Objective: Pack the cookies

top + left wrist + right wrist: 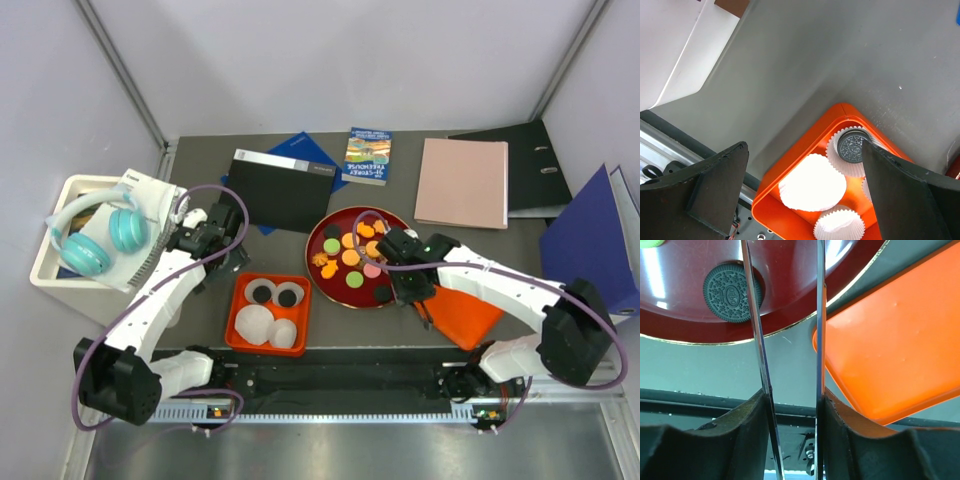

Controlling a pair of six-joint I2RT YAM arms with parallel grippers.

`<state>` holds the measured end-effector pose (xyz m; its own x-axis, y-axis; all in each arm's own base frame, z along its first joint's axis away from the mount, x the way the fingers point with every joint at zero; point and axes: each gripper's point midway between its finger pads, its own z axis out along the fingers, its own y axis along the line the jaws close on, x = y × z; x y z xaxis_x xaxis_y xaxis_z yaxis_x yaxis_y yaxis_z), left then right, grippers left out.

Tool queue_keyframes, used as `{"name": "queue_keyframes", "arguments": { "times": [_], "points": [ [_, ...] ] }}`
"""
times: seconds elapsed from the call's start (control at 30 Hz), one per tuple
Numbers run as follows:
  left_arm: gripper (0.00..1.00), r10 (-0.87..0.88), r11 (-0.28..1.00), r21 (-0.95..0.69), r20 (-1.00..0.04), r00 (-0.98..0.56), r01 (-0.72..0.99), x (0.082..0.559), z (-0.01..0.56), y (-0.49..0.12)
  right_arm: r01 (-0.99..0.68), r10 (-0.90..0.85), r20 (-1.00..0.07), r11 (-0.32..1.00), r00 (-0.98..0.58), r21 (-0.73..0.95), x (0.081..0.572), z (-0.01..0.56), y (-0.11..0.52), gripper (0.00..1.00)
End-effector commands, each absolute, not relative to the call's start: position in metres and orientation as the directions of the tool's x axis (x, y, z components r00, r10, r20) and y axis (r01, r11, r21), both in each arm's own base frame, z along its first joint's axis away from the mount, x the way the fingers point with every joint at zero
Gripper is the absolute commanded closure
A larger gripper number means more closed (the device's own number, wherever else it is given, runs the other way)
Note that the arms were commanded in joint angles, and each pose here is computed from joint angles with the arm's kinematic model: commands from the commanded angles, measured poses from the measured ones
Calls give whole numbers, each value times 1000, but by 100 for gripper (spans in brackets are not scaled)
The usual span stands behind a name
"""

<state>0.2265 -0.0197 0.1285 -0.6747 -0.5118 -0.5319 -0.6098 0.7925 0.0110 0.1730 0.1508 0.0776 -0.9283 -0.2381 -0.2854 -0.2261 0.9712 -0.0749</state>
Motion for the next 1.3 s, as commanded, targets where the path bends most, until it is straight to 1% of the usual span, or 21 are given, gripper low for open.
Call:
{"name": "queue_keyframes", "arguments": {
  "times": [0.0,0.2,0.33,0.43,0.57,0.7,0.77,0.83,1.0,1.03,1.1,1.23,1.27],
  "points": [
    [1,-507,799,-1,-540,-672,-602,231,130,-22,-200,-196,-353,979,-915,-25,181,97,156,62],
    [1,-508,797,-1,-542,-670,-604,232,132,-22,-205,-180,-419,979,-890,15,189,131,163,64],
    [1,-510,795,-4,-547,-664,-607,232,134,-21,-224,-182,-440,974,-879,45,188,150,166,65],
    [1,-513,792,-5,-546,-662,-610,232,134,-21,-266,-193,-470,959,-861,94,183,166,177,65],
    [1,-518,790,-10,-545,-659,-612,233,134,-22,-419,-282,-504,890,-817,181,167,181,212,65],
    [1,-523,788,-11,-541,-659,-616,233,132,-22,-576,-416,-510,790,-753,208,135,190,250,65],
    [1,-525,786,-8,-536,-661,-619,231,131,-22,-614,-453,-496,756,-741,228,124,189,265,65],
    [1,-531,782,-6,-530,-661,-623,231,129,-22,-660,-489,-505,712,-711,240,111,190,282,65],
    [1,-535,779,-6,-527,-660,-627,228,128,-22,-721,-548,-498,639,-672,270,98,184,319,65],
    [1,-538,777,-9,-528,-657,-629,229,129,-22,-732,-549,-506,614,-666,297,94,185,330,65],
    [1,-539,775,-9,-530,-654,-632,227,129,-20,-737,-557,-498,601,-664,311,92,177,340,65],
    [1,-537,773,0,-533,-654,-634,224,129,-16,-752,-560,-513,569,-651,333,94,177,363,65],
    [1,-536,773,1,-533,-654,-635,223,129,-15,-757,-551,-531,557,-644,341,96,184,370,65]
  ]
}}
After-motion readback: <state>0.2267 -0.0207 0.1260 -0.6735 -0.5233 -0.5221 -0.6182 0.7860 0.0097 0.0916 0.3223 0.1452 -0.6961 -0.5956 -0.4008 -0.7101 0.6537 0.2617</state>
